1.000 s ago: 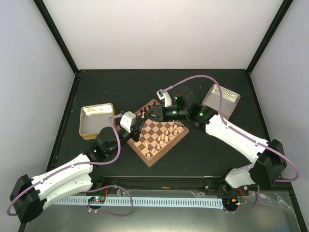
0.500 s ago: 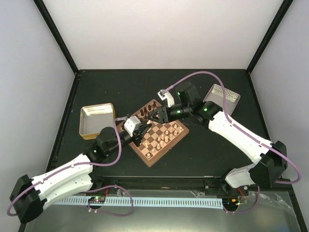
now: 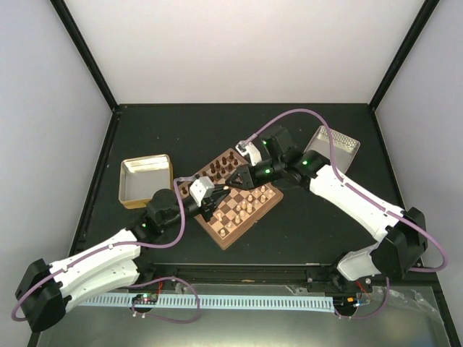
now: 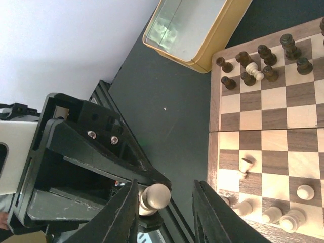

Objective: Set up the chess pieces on the board
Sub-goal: Place the chess piece on the chessboard.

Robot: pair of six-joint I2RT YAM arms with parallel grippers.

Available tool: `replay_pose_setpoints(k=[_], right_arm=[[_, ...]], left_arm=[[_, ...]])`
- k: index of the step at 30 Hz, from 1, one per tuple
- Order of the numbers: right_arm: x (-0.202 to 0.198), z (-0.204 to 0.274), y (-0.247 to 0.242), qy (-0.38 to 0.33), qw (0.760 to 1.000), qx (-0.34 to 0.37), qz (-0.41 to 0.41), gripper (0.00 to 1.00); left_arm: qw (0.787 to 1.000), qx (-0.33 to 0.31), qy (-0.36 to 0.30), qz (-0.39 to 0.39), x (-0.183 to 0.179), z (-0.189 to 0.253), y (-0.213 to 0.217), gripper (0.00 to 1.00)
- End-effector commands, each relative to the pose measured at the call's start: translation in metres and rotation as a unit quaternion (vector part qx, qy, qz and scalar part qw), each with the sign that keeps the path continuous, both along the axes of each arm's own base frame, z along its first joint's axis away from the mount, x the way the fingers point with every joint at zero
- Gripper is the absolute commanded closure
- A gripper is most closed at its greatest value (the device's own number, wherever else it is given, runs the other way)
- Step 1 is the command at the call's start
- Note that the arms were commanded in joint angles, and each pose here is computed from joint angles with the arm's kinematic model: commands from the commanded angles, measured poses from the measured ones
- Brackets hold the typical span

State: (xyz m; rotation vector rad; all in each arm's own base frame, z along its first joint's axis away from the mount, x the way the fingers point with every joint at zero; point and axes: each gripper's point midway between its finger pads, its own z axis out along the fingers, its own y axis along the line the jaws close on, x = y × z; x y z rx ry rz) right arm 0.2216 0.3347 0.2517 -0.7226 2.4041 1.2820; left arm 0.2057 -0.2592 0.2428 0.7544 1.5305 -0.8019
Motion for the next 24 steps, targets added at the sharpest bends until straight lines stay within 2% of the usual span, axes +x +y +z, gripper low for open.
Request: replay_pose_setpoints(k=[1,5,10,12,15,20,22,24], right_arm=[[-0.001,0.004,0.002,-0.006,1.0,0.001,0.02,0.72],[0.0,-0.001,0.003,-0.006,1.0,-0.003,0.023,0.81],[-0.001,-0.003,0.007,-0.002,0.999,0.007,0.033,0.86],[-0.002,-0.003,0.009,0.0,0.999,0.014,0.038,0.98],[0.002,-0.007,0.007,-0.007,1.0,0.007,0.028,0.99],[0.022,-0.02,-0.004,-0.049,0.998,-0.034,-0.025,0.99],[0.03,-0.028,-0.009,-0.064,0.996,-0.049,-0.048,0.99],[0.039,-0.039,-0.016,-0.081,0.991,-0.072,-0.072,0.99]], left_arm=[[0.999,-0.015,-0.027,-0.013,-0.001,0.023,-0.005,0.98],[0.999,-0.012,-0.027,-0.024,-0.003,0.022,-0.008,0.97],[0.999,-0.009,-0.026,-0.027,-0.003,0.02,-0.009,0.97],[0.999,-0.009,-0.023,-0.025,-0.002,0.02,-0.009,0.96],[1.0,-0.01,-0.011,-0.015,0.002,0.018,-0.008,0.91],[0.999,-0.006,0.037,0.039,0.017,0.003,0.001,0.63],[0.996,-0.003,0.057,0.066,0.024,-0.005,0.007,0.48],[0.993,-0.002,0.079,0.092,0.027,-0.014,0.014,0.4]])
